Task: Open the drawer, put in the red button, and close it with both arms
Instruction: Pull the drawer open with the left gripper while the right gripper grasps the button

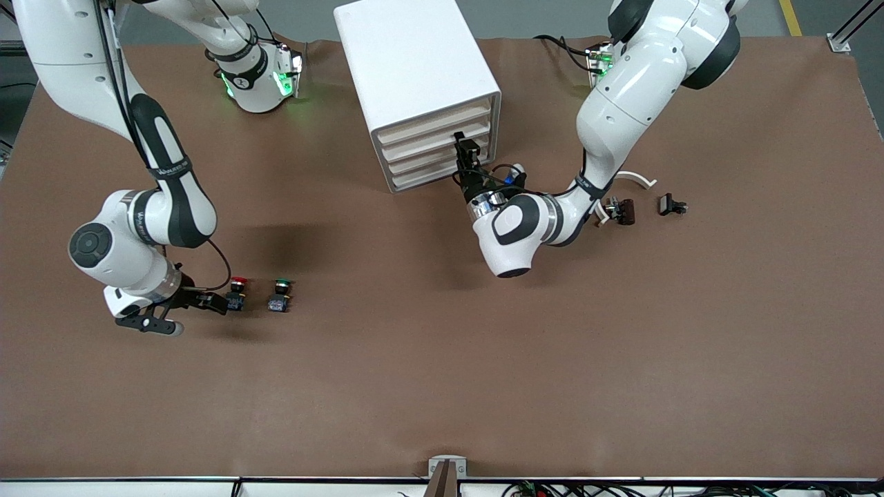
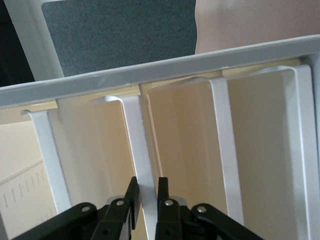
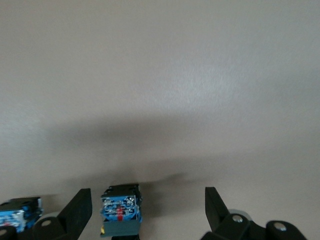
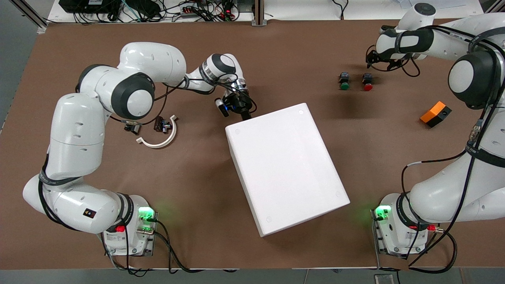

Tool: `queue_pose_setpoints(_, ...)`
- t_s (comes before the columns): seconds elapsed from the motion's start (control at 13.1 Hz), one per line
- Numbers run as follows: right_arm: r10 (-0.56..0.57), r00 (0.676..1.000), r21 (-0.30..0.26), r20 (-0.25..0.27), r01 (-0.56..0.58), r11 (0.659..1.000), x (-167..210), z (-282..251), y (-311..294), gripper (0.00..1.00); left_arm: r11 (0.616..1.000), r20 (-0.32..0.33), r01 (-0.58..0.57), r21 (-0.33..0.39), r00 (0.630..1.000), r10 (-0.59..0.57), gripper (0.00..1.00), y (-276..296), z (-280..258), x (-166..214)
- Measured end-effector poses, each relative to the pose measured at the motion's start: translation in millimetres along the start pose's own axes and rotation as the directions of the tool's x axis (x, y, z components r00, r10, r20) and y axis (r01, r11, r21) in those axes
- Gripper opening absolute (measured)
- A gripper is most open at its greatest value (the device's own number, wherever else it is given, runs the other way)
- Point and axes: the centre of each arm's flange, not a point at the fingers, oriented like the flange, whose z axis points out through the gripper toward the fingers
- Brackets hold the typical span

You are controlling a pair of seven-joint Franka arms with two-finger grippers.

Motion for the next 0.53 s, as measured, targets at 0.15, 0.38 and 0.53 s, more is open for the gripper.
queue_pose_setpoints(0.15,0.016,1.0,0.007,0.009,-0.016,1.0,-3.4,6.9,-2.2,1.0,1.0,0.039,0.01,-0.004,0.999,-0.01,0.18,2.5,-14.5,6.4)
queue_pose_setpoints(0.38,0.029,0.999,0.016,0.018,-0.029,0.999,-8.6,9.9,-19.7,1.0,1.0,0.097,0.013,-0.02,0.995,-0.011,0.19,1.9,-41.0,14.7)
queue_pose_setpoints(0.53,0.02,0.999,0.017,0.028,-0.021,1.0,-13.9,13.3,-28.9,1.0,0.999,0.128,0.01,-0.032,0.992,-0.006,0.19,0.8,-54.9,18.8)
